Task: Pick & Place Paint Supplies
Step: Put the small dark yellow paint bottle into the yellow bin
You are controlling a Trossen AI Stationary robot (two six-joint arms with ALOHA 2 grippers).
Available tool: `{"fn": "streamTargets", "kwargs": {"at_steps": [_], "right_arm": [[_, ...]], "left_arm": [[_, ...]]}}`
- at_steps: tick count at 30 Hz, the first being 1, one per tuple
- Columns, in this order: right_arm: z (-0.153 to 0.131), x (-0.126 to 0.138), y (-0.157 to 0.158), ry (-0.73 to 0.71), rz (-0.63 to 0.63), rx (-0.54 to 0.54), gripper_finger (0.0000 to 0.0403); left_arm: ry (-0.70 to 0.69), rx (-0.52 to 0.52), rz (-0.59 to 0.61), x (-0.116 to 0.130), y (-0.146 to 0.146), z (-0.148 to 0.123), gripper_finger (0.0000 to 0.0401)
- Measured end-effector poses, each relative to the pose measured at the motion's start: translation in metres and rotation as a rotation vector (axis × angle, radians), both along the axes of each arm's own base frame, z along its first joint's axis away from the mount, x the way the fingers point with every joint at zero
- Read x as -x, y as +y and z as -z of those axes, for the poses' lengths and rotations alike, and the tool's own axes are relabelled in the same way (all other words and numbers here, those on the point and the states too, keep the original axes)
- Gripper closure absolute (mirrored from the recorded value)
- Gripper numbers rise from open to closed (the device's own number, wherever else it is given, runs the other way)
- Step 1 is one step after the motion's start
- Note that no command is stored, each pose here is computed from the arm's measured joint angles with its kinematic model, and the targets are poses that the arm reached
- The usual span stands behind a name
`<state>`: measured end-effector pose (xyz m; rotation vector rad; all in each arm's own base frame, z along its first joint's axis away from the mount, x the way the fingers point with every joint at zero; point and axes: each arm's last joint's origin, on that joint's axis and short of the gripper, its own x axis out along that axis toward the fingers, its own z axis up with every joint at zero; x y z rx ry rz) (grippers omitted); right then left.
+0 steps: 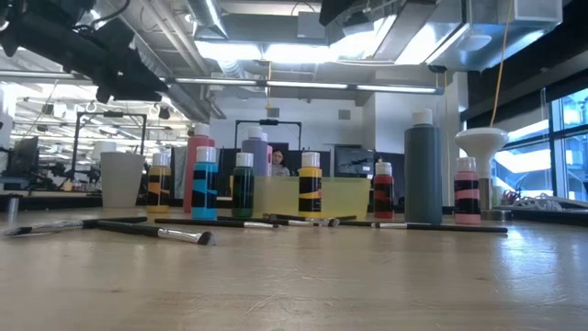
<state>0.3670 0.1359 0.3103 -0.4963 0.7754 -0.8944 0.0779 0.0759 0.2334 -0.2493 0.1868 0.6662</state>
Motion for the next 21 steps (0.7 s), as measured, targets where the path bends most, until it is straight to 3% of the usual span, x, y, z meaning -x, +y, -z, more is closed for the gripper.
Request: {"fn": "streamTargets", "kwargs": {"at_steps": [21], "right_arm": [[0.000, 0.000, 0.000, 0.004, 0.001, 0.001, 0.0174]], "left_arm": [[0.015, -0.001, 0.201, -0.014, -0.018, 0.001, 0.0219]]}}
